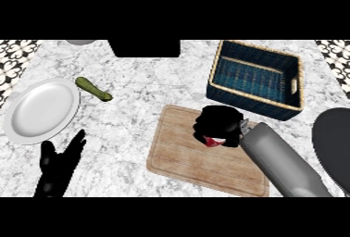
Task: Pick the can from the cutting board and place it in the basket
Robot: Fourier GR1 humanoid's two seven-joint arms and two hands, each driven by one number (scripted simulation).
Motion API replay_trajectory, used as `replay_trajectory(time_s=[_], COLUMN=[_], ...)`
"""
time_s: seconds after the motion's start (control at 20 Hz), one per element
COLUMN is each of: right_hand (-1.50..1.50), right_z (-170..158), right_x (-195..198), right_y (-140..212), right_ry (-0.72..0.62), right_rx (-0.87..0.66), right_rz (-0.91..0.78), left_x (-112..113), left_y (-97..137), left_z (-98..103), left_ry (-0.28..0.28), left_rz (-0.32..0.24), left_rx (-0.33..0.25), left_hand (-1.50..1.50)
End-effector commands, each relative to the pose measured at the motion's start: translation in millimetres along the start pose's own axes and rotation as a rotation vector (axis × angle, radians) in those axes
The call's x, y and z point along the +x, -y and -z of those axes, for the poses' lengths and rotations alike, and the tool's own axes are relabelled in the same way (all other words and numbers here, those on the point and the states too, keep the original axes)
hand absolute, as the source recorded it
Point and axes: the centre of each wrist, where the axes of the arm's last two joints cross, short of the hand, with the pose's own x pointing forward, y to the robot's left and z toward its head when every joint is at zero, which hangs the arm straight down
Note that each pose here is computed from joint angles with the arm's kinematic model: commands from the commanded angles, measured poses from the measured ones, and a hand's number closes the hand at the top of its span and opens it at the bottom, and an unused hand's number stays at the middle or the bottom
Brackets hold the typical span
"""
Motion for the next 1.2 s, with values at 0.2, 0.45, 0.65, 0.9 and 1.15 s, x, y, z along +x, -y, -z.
replay_trajectory(time_s=[0.2, 0.45, 0.65, 0.9, 1.15], right_hand=[1.50, 1.50, 1.50, 1.50, 1.50], right_z=[32, 25, 17, -19, -15], right_x=[3, -5, -7, -11, 21], right_y=[6, -3, 34, 91, 181], right_ry=[-0.457, -0.915, -1.183, -1.214, -1.270], right_rx=[-0.051, -0.120, -0.337, -0.924, -1.278], right_rz=[0.226, 0.416, 0.456, 0.732, 0.733], left_x=[-22, -18, -16, -6, -7], left_y=[1, -12, 2, 3, 18], left_z=[-4, -8, -5, 1, 3], left_ry=[-0.051, -0.052, -0.043, -0.021, -0.035], left_rz=[-0.011, -0.015, -0.003, 0.018, 0.023], left_rx=[0.003, 0.039, -0.002, -0.031, -0.072], left_hand=[0.00, 0.00, 0.00, 0.00, 0.00])
